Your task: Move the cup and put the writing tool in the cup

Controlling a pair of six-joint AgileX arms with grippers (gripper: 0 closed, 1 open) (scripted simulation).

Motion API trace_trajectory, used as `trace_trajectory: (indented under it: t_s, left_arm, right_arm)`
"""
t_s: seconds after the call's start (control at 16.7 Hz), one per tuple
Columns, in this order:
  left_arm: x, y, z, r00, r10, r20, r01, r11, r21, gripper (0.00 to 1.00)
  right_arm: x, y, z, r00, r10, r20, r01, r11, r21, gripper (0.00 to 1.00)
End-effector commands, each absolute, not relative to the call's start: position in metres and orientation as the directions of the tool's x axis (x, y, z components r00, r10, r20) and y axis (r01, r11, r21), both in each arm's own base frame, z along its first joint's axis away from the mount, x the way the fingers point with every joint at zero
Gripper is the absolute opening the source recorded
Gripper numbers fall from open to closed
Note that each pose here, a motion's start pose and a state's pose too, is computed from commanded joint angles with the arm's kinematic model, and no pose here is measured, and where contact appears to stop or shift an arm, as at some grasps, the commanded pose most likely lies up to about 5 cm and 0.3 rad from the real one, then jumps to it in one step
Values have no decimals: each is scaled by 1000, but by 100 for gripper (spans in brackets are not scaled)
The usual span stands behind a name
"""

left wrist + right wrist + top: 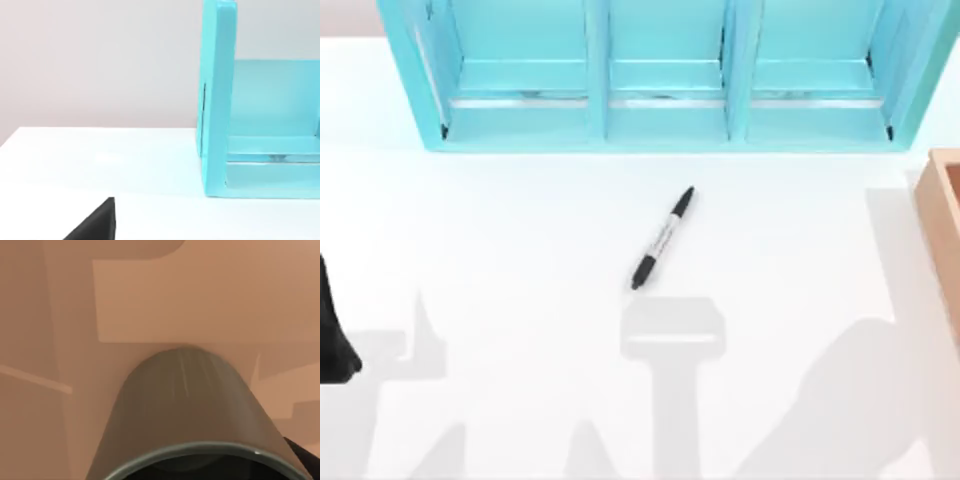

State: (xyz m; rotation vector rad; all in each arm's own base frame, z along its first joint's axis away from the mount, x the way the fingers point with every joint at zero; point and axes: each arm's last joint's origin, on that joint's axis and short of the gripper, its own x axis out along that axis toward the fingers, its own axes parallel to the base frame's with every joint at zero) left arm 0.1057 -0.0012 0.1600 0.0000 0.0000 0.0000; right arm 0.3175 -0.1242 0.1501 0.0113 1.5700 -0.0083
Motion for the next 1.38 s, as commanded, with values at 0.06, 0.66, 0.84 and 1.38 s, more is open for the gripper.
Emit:
trace_trajectory:
  t_s: [0.06,0.66,0.84,1.38]
  left_arm:
    - [106,-1,160,1000,0,0,0,1000,0,100]
    - [106,-1,160,1000,0,0,0,1000,0,100]
    - [106,-1,160,1000,0,0,0,1000,0,100]
    - [106,-1,160,1000,0,0,0,1000,0,100]
  right_arm:
    - [318,-124,151,1,2,-1000,13,1000,2,0]
    - [334,-10,262,-21,3,-1000,16,1000,2,0]
    - [322,21,294,-6,1,-1000,13,1000,1,0]
    - [325,44,281,1,2,-1000,27,1000,2,0]
